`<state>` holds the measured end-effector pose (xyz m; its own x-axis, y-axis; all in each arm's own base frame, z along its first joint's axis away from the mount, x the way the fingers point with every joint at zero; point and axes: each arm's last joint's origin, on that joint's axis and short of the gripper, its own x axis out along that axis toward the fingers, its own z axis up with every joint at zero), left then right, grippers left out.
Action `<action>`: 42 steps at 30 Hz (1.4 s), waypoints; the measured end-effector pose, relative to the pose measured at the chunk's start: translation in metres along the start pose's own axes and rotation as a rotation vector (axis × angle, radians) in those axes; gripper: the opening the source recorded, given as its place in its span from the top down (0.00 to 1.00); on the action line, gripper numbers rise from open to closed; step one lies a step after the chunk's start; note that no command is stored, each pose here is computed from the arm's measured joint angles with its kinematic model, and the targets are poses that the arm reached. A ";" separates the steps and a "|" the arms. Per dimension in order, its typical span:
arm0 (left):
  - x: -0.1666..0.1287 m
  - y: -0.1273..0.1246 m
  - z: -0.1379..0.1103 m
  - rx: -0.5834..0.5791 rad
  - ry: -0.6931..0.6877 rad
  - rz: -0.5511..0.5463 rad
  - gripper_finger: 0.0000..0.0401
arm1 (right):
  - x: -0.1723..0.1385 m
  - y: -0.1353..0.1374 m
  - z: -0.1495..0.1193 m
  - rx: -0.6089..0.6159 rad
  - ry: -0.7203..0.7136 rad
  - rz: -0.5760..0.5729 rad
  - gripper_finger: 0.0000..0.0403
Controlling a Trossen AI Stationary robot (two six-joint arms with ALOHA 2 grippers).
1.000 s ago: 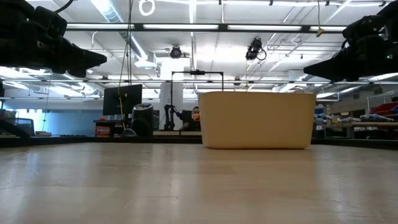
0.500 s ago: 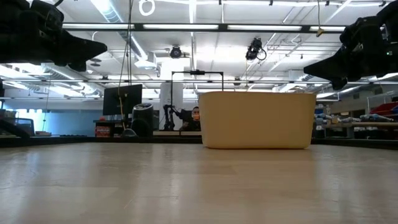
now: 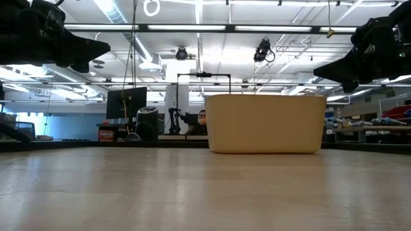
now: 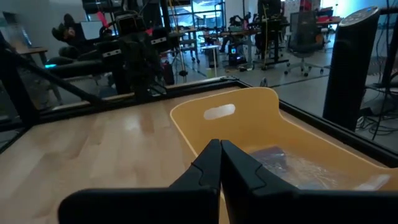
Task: Roll bandage
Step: Return to Home Position
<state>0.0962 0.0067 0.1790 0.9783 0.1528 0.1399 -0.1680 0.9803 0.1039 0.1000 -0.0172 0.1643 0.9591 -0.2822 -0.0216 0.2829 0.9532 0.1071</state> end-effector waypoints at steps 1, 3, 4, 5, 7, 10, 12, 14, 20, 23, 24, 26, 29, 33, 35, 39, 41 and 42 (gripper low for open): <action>0.000 0.000 0.000 0.000 0.000 0.000 0.88 | 0.000 0.000 0.000 0.000 0.000 0.000 0.98; 0.000 0.000 0.000 0.000 0.000 0.000 0.88 | 0.000 0.000 0.000 0.000 0.000 0.000 0.98; 0.000 0.000 0.000 0.000 0.000 0.000 0.88 | 0.000 0.000 0.000 0.000 0.000 0.000 0.98; 0.000 0.000 0.000 0.000 0.000 0.000 0.88 | 0.000 0.000 0.000 0.000 0.000 0.000 0.98; 0.000 0.000 0.000 0.000 0.000 0.000 0.88 | 0.000 0.000 0.000 -0.001 0.000 0.000 0.98; 0.000 0.000 0.000 0.000 -0.001 0.000 0.88 | 0.000 0.000 0.000 -0.001 0.000 0.000 0.99; 0.000 0.000 0.000 0.000 0.000 0.000 0.88 | 0.000 0.000 0.000 -0.001 0.000 0.000 0.99; 0.000 0.000 0.000 0.000 -0.001 0.000 0.88 | 0.000 0.000 0.000 -0.001 0.000 0.000 0.99; 0.000 0.000 0.000 0.000 -0.001 0.000 0.88 | 0.000 0.000 0.000 -0.001 0.000 0.000 0.98; 0.000 0.000 0.000 0.000 -0.001 0.000 0.88 | 0.000 0.000 0.000 -0.001 0.000 0.000 0.99; 0.000 0.000 0.000 0.000 -0.001 0.000 0.88 | 0.000 0.000 0.000 -0.001 0.000 0.000 0.99; 0.000 0.000 0.000 0.000 -0.001 0.000 0.88 | 0.000 0.000 0.000 -0.001 0.000 0.000 0.98; 0.000 0.000 0.000 0.000 -0.001 0.000 0.88 | 0.000 0.000 0.000 -0.001 0.000 0.000 0.98; 0.000 0.000 0.000 -0.001 -0.001 0.000 0.88 | 0.000 0.000 0.000 -0.001 0.000 0.000 0.98; 0.000 0.000 0.000 0.000 -0.001 0.000 0.88 | 0.000 0.000 0.000 -0.001 0.000 0.000 0.99; 0.000 0.000 0.000 0.000 -0.001 0.000 0.88 | 0.000 0.000 0.000 -0.001 0.000 0.000 0.98; 0.000 0.000 0.000 0.000 -0.001 0.000 0.88 | 0.000 0.000 0.000 -0.001 0.000 0.000 0.98; 0.000 0.000 0.000 0.000 -0.001 0.000 0.88 | 0.000 0.000 0.000 -0.001 0.000 0.000 0.98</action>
<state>0.0963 0.0067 0.1789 0.9783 0.1524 0.1406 -0.1677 0.9804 0.1037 0.1000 -0.0172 0.1643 0.9590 -0.2826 -0.0216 0.2832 0.9532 0.1059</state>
